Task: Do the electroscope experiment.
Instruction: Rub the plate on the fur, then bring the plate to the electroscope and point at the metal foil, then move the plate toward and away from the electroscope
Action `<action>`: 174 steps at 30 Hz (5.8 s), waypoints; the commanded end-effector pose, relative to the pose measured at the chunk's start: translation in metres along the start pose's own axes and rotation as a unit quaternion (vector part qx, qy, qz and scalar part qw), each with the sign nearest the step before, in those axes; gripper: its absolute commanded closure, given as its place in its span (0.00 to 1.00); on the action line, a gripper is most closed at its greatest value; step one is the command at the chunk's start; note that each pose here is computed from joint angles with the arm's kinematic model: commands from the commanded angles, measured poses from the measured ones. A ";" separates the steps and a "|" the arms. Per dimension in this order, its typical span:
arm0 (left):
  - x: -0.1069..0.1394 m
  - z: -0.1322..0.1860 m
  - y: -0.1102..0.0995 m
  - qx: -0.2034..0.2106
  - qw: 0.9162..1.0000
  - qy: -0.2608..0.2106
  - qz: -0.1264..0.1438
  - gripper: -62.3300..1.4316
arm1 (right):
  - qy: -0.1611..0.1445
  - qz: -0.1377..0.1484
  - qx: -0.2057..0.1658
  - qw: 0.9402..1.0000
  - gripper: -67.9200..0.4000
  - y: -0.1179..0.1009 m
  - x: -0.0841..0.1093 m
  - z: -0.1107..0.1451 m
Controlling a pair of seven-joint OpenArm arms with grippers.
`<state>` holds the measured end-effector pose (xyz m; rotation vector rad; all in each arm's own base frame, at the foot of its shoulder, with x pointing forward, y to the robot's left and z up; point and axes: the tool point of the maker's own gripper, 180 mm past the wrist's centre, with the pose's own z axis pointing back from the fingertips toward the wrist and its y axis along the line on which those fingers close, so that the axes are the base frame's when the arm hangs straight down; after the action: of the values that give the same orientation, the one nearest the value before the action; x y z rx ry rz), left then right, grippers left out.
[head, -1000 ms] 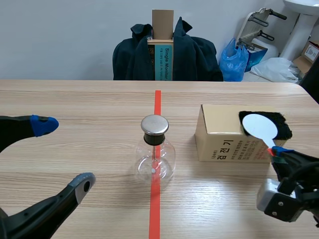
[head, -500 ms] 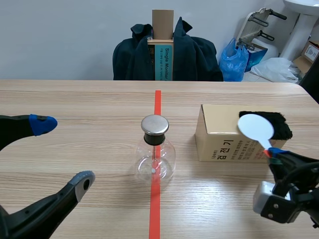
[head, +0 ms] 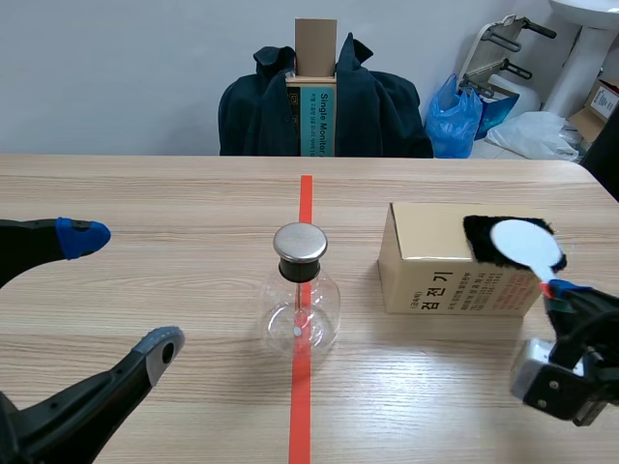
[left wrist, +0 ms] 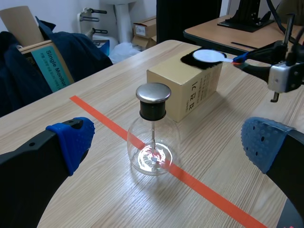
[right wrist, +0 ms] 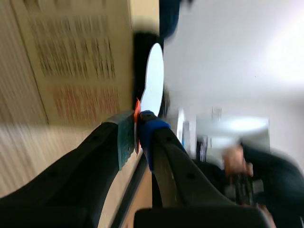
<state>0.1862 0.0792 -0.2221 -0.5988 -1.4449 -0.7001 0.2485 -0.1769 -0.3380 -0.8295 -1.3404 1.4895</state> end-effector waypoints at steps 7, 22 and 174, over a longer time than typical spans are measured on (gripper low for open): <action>0.006 -0.001 0.001 0.003 1.000 -0.014 0.002 0.00 | 0.054 0.002 0.014 0.998 0.98 0.001 -0.023 -0.001; 0.006 -0.001 0.001 0.003 1.000 -0.014 0.002 0.00 | 0.054 -0.004 0.015 0.998 0.98 0.001 -0.023 -0.005; -0.139 -0.093 0.023 -0.042 0.995 0.095 -0.004 0.93 | -0.270 0.078 -0.080 0.956 0.98 -0.056 0.158 -0.035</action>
<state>0.2640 0.0415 -0.3747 -0.5544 -1.2087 -0.8105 0.2358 -0.0162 -0.2826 -0.6247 -1.8254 1.8273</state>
